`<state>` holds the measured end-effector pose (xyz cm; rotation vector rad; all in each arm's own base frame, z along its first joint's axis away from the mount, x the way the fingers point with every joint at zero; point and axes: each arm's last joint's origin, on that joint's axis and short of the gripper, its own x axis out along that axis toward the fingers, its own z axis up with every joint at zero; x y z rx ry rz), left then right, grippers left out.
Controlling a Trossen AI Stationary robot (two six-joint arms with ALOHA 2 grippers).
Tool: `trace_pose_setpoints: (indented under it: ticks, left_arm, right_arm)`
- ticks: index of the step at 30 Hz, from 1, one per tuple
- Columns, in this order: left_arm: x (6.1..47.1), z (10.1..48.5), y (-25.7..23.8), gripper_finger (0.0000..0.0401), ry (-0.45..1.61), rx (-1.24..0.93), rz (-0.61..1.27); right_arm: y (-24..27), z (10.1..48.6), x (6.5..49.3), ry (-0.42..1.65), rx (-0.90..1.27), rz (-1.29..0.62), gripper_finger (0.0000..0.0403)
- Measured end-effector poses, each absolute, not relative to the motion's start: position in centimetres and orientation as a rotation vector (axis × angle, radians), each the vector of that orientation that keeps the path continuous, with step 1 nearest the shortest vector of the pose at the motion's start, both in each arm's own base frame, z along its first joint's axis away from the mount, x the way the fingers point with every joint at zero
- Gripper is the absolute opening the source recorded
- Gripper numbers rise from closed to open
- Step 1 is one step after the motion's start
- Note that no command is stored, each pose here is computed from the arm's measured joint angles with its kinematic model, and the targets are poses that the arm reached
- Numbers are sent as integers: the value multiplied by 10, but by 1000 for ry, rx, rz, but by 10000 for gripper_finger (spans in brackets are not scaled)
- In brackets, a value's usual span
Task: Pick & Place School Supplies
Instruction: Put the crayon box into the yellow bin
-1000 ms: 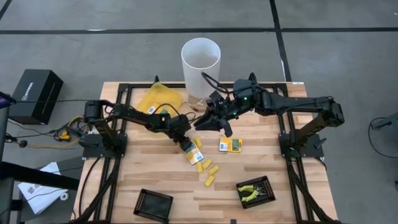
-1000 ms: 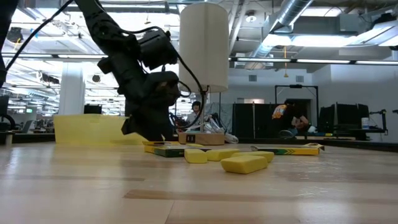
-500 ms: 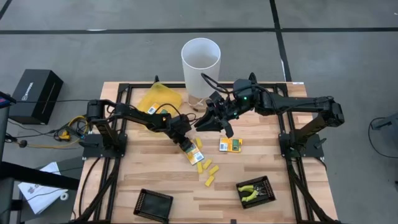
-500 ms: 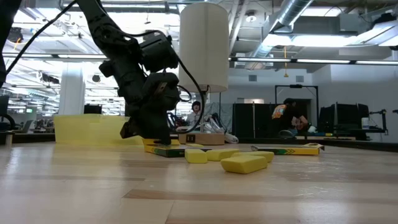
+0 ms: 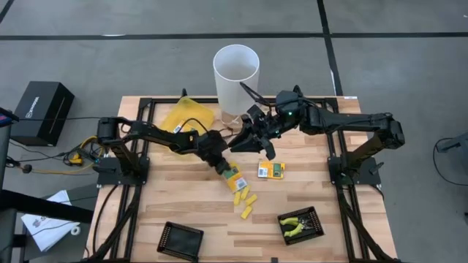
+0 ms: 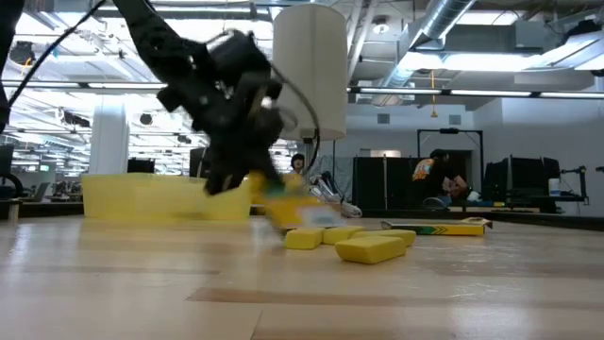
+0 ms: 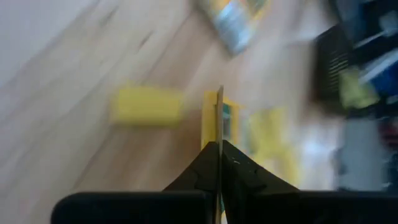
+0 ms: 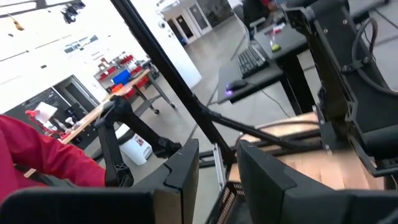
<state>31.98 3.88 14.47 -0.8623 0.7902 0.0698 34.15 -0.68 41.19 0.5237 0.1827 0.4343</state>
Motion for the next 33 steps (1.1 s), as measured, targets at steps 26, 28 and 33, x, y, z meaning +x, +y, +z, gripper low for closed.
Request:
trace_pose_setpoints:
  ticks: [26, 28, 33]
  left_arm:
    - [199, 277, 72, 0, 513, -656, 507]
    - [192, 283, 80, 0, 455, -648, 580]
    - [172, 288, 103, 0, 389, -653, 748]
  right_arm:
    - [-26, 431, 341, -34, 477, 383, 102]
    - [-26, 431, 341, -38, 477, 378, 102]
    - [-26, 431, 341, -38, 478, 372, 102]
